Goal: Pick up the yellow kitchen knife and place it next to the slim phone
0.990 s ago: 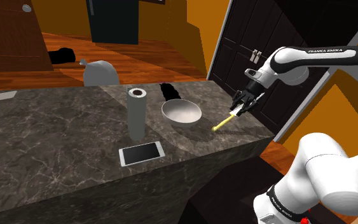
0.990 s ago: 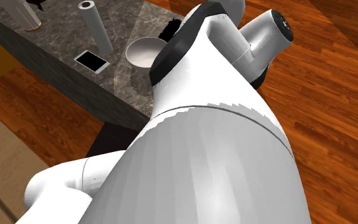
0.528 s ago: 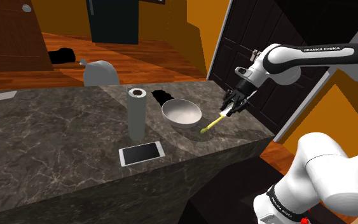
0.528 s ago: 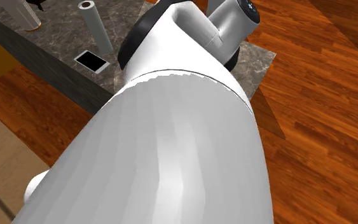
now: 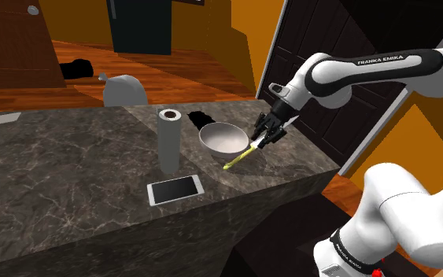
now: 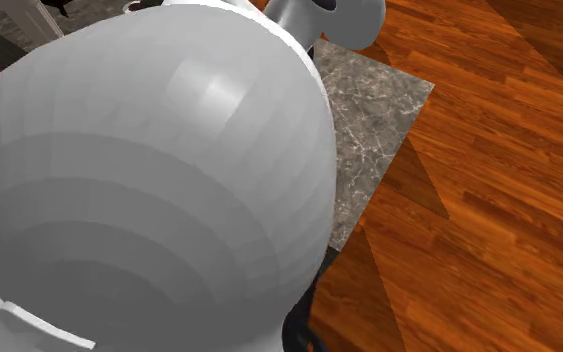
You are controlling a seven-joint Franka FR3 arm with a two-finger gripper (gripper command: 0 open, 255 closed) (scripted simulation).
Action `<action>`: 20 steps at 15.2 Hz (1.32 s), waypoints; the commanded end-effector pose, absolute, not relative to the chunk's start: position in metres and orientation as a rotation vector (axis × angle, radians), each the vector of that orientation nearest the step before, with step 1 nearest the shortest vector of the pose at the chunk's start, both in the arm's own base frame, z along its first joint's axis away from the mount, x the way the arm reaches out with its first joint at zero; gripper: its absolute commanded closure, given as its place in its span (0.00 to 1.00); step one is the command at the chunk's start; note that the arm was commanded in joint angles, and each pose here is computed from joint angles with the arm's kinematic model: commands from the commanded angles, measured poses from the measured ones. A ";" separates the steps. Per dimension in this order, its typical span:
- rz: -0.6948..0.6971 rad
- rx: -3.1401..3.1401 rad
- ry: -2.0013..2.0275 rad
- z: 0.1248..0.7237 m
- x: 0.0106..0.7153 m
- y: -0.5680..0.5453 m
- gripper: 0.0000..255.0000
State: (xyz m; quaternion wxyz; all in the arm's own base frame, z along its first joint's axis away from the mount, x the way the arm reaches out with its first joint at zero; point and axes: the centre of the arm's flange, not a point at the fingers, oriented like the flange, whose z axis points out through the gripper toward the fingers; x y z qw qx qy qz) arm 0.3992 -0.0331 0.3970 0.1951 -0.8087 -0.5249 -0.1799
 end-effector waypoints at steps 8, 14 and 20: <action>-0.505 -2.267 -1.469 0.398 0.429 0.083 1.00; -0.505 -2.267 -1.469 0.398 0.450 0.159 1.00; -0.505 -2.267 -1.469 0.398 0.472 0.236 1.00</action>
